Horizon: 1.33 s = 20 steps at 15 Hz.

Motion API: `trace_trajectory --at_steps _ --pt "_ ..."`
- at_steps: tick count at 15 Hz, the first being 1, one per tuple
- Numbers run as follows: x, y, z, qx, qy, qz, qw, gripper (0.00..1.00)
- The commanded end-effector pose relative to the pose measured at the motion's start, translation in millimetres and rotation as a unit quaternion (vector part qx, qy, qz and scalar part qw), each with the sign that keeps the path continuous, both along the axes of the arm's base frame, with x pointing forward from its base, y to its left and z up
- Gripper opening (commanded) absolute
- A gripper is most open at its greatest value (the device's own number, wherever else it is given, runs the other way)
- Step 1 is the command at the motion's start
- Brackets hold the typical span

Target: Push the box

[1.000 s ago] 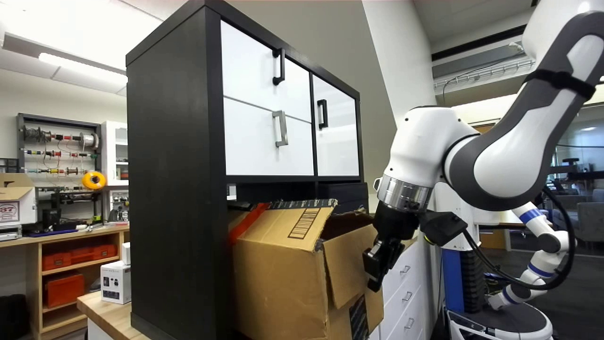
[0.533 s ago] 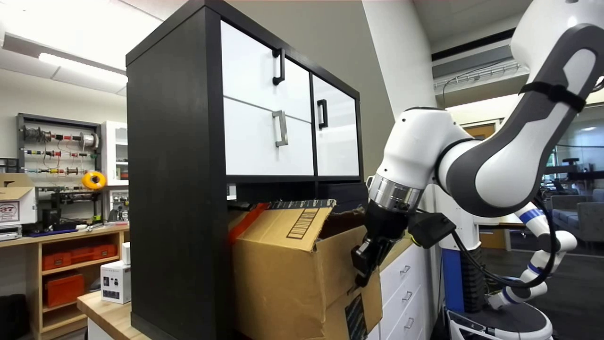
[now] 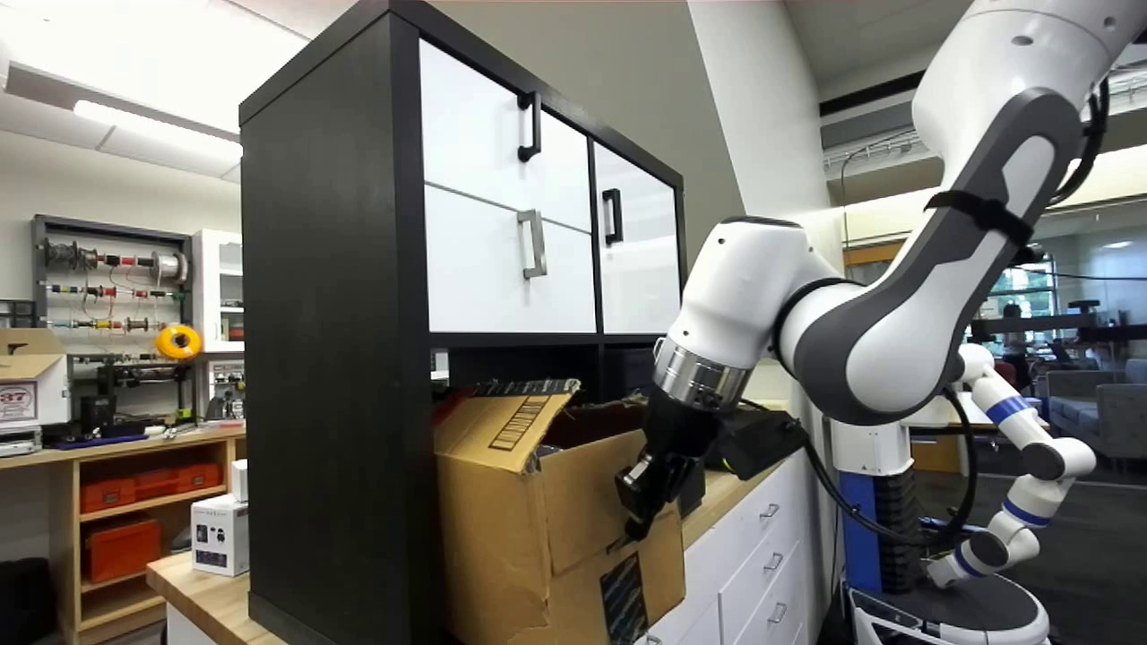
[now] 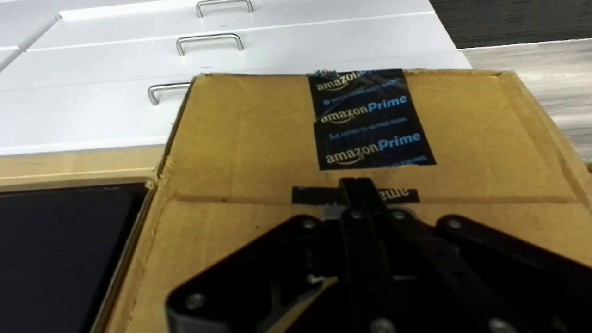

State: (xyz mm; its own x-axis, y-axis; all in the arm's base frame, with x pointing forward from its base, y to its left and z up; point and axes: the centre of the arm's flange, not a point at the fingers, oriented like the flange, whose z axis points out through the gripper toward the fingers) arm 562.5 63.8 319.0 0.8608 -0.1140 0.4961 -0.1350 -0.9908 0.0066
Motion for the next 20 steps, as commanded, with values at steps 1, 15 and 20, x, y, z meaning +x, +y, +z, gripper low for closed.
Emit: trace_trajectory --at_steps 1,15,20 --pt "54 12 -4 -0.004 -0.026 -0.003 0.9996 0.04" --pt "110 1 -4 -0.051 -0.037 -0.003 0.998 0.03" --pt "71 13 15 -0.034 0.015 0.019 0.9991 0.47"
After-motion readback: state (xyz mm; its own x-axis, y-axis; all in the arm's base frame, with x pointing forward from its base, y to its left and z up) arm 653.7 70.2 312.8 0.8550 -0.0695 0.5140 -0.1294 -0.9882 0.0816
